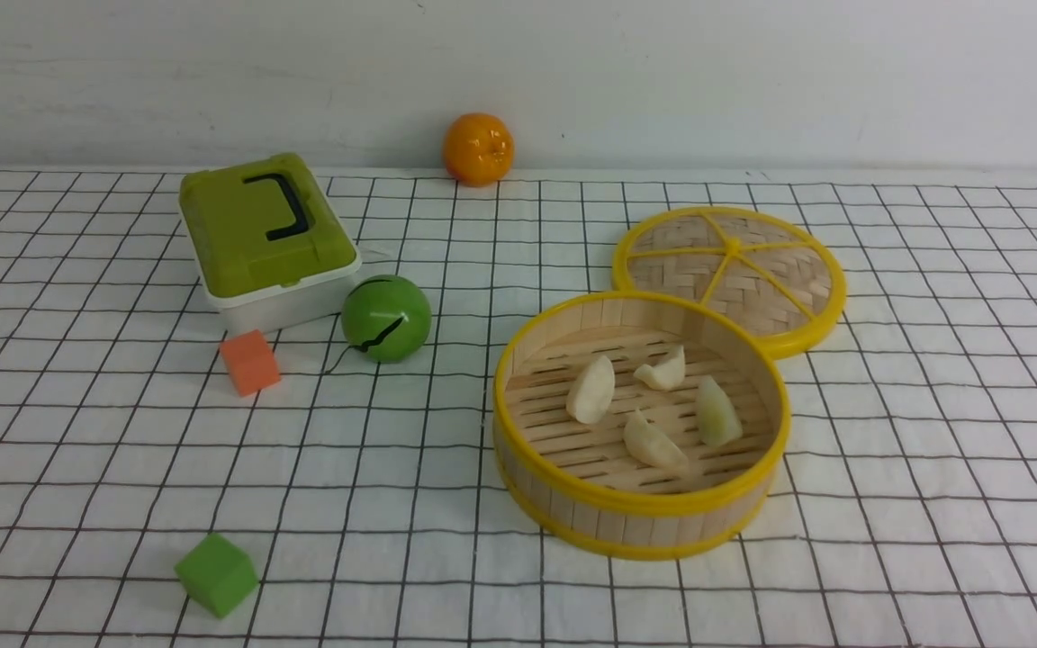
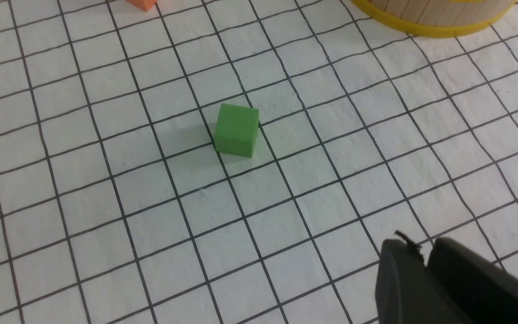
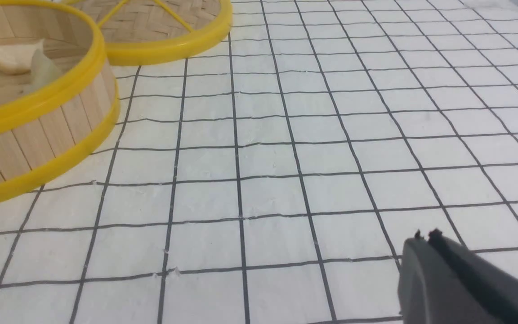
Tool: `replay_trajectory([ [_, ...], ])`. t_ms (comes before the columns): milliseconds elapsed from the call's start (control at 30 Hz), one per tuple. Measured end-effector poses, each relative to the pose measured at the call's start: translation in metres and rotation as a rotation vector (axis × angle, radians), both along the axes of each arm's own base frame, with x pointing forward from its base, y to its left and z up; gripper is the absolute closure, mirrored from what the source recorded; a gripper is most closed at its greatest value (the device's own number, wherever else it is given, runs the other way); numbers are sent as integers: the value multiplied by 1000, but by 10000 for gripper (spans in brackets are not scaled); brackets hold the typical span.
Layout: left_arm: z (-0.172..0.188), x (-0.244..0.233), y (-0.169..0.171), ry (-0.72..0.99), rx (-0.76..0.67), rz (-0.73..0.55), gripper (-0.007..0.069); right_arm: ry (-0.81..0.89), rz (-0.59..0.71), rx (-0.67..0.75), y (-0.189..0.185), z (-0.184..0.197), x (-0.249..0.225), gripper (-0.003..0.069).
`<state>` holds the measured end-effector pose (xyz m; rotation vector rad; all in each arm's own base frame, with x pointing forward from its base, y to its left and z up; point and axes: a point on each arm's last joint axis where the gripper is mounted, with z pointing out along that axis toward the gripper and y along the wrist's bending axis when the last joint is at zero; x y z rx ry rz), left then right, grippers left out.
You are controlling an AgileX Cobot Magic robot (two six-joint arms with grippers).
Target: Put the dumplings into the steamer on the table with the white tablecloth.
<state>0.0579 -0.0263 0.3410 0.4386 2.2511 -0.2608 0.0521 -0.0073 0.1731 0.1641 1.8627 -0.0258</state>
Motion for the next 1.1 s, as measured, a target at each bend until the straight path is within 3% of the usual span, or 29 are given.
replay_trajectory([
  [1000,0,0,0,-1,1,1,514,-1,1,12,0,0,0,657],
  [1100,4,3,-2,-34,-57,18,520,-1,1,12,0,0,0,654],
])
